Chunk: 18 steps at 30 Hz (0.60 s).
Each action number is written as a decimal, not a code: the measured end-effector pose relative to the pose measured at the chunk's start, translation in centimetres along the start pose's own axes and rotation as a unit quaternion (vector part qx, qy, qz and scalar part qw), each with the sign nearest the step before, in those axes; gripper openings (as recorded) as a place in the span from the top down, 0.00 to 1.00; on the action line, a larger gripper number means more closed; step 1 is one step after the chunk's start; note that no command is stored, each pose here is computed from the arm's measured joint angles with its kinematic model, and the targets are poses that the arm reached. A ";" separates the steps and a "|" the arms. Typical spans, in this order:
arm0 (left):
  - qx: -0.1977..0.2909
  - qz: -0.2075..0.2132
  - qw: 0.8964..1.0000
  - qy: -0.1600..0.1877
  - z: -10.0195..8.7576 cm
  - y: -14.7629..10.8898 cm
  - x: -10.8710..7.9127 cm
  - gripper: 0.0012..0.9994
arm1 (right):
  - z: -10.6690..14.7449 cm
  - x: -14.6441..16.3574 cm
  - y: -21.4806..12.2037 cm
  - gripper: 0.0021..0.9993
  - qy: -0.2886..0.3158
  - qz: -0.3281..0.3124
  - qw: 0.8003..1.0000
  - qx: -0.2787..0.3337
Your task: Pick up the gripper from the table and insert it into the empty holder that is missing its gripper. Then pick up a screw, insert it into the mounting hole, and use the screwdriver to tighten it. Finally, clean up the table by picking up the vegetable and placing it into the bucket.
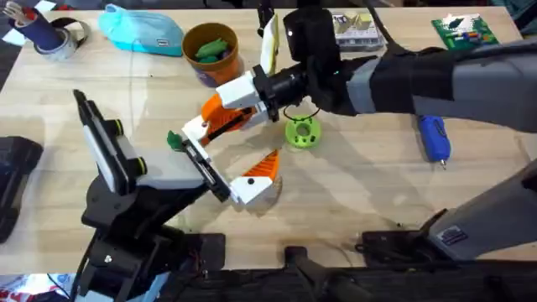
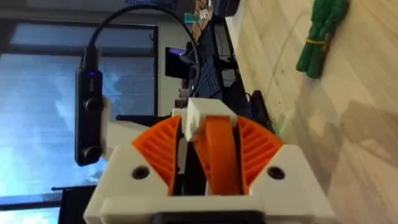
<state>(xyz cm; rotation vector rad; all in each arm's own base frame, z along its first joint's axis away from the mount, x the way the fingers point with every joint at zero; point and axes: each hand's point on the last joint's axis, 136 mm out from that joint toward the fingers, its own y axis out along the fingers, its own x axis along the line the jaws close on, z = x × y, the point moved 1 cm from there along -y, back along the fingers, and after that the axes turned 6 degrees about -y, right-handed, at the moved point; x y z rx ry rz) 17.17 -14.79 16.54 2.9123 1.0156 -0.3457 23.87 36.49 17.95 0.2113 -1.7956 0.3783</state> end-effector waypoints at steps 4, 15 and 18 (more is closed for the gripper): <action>0.002 0.008 1.000 0.000 0.1 0.0 -0.3 0.01 | 0.2 0.2 0.1 0.35 -0.002 -0.004 1.000 0.005; 0.003 0.012 1.000 0.001 0.1 0.0 -0.4 0.01 | -1.0 -0.4 -1.8 0.00 0.003 0.002 1.000 -0.020; 0.003 0.012 1.000 0.001 0.1 0.0 -0.4 0.01 | -1.8 -0.8 -3.0 0.00 0.005 0.006 0.999 -0.036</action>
